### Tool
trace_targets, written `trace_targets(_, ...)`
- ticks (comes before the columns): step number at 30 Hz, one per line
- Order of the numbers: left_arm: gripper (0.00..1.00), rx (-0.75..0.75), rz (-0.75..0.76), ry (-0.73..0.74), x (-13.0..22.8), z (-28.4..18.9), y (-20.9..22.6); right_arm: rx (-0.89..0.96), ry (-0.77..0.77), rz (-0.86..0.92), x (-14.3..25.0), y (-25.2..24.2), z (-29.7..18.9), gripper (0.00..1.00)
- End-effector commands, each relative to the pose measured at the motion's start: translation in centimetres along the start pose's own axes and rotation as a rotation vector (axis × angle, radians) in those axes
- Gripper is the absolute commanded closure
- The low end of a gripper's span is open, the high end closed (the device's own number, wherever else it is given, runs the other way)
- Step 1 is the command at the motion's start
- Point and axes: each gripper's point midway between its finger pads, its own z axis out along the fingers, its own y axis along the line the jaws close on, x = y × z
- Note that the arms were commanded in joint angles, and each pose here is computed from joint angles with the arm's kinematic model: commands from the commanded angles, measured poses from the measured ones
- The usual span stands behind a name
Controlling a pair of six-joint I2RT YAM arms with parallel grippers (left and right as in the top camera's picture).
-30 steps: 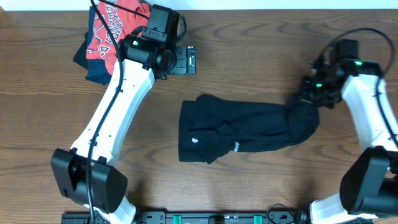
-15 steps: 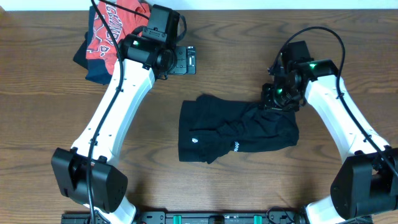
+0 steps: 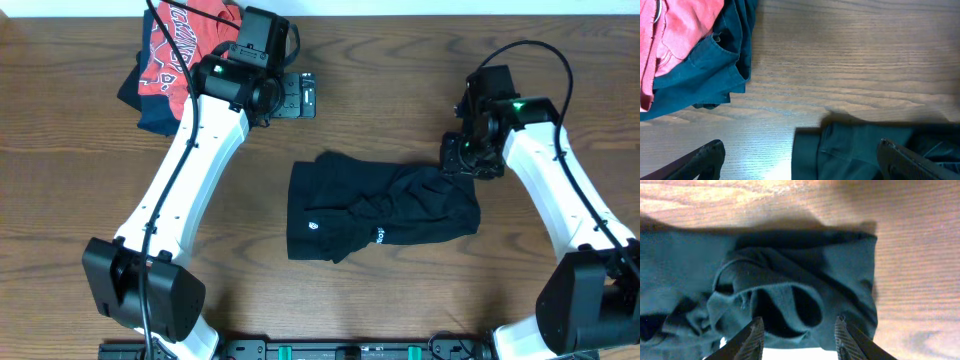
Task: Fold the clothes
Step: 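Fold the strip's right end leftward over the middle with the right gripper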
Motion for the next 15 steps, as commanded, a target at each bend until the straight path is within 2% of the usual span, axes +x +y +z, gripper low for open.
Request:
trace_targets(1,0.02,-0.048,0.027,0.026,0.6,0.8,1.0,-0.003,0.033,-0.025,1.2,-0.1,1.6,0.56)
trace_targets(5,0.02,-0.057,0.030,0.028,0.6,0.8,1.4,-0.054,0.063,-0.027,2.5,0.4,3.2,0.60)
trace_targets(12,0.02,-0.067,0.011,0.027,0.3,0.8,2.3,-0.179,0.120,-0.066,4.2,2.8,3.5,0.97)
trace_targets(15,0.02,-0.072,0.002,0.026,0.2,0.8,2.7,-0.230,0.129,-0.094,4.8,4.4,3.1,0.99)
